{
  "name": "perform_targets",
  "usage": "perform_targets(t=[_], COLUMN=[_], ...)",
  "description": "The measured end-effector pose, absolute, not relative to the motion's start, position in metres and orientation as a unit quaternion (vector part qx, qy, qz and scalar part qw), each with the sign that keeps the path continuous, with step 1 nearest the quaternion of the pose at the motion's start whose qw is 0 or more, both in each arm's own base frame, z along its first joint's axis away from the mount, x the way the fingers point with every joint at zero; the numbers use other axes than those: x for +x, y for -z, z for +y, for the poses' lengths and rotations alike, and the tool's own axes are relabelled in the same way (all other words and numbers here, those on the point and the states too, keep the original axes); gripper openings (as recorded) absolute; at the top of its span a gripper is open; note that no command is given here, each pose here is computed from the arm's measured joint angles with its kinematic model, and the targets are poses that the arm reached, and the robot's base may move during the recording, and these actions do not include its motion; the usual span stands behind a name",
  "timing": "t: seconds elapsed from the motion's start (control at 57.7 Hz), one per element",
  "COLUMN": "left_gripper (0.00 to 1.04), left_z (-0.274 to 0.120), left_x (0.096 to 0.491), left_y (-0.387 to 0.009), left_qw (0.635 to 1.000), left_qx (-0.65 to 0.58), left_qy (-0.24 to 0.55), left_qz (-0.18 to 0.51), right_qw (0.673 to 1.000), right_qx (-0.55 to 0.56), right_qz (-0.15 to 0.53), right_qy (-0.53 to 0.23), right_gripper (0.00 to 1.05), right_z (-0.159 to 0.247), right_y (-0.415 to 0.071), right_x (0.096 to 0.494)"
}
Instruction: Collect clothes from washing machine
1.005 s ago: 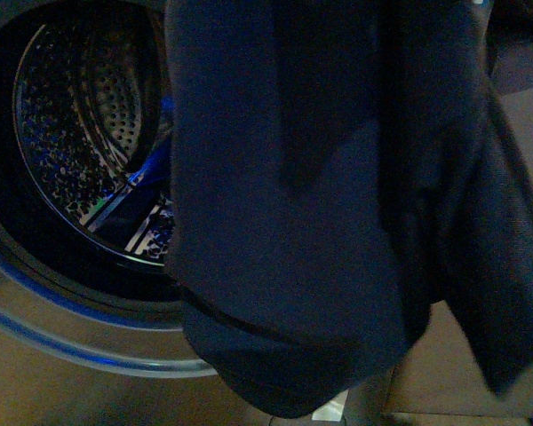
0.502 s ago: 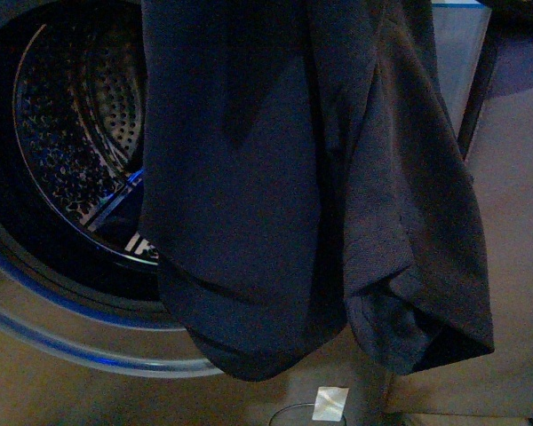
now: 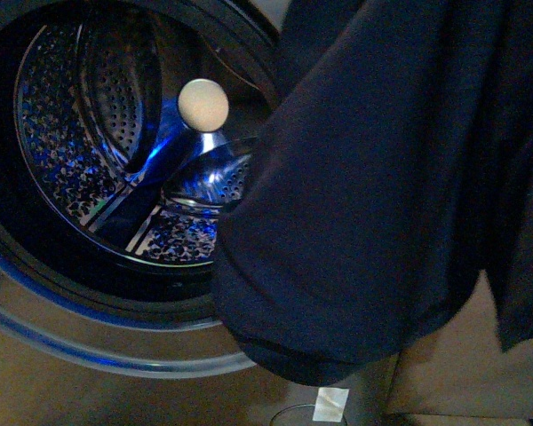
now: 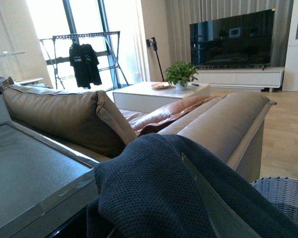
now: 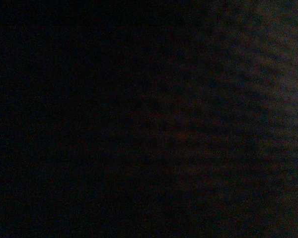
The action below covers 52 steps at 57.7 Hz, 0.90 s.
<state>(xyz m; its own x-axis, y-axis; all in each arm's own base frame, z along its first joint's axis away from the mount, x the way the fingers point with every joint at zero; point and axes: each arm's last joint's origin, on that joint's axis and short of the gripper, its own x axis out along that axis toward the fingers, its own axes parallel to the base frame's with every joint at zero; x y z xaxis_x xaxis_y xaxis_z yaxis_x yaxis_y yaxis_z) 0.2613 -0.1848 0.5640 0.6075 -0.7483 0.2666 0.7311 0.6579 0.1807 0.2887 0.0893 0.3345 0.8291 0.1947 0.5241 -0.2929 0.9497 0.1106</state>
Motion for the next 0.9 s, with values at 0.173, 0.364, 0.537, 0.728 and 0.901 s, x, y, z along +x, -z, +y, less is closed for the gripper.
perform_targets(t=[0.173, 0.364, 0.537, 0.728, 0.901], left_gripper=[0.43, 0.72, 0.99, 0.98, 0.98], left_z=[-0.185, -0.185, -0.184, -0.184, -0.184], left_x=[0.261, 0.261, 0.261, 0.261, 0.261], left_y=[-0.564, -0.564, -0.565, -0.565, -0.565], left_qw=[0.896, 0.896, 0.896, 0.896, 0.896], left_qx=[0.027, 0.027, 0.027, 0.027, 0.027], left_qy=[0.413, 0.413, 0.413, 0.413, 0.413], left_qz=[-0.162, -0.162, -0.163, -0.163, -0.164], right_qw=[0.948, 0.95, 0.954, 0.958, 0.97], right_qx=[0.072, 0.046, 0.025, 0.002, -0.001], right_qz=[-0.293, -0.299, -0.294, -0.288, -0.22], right_qy=[-0.1, -0.082, -0.053, 0.017, 0.104], right_gripper=[0.04, 0.04, 0.04, 0.04, 0.04], right_z=[0.047, -0.008, -0.081, -0.157, -0.226], right_y=[-0.354, -0.377, -0.411, -0.447, -0.454], right_x=[0.278, 0.266, 0.244, 0.217, 0.198])
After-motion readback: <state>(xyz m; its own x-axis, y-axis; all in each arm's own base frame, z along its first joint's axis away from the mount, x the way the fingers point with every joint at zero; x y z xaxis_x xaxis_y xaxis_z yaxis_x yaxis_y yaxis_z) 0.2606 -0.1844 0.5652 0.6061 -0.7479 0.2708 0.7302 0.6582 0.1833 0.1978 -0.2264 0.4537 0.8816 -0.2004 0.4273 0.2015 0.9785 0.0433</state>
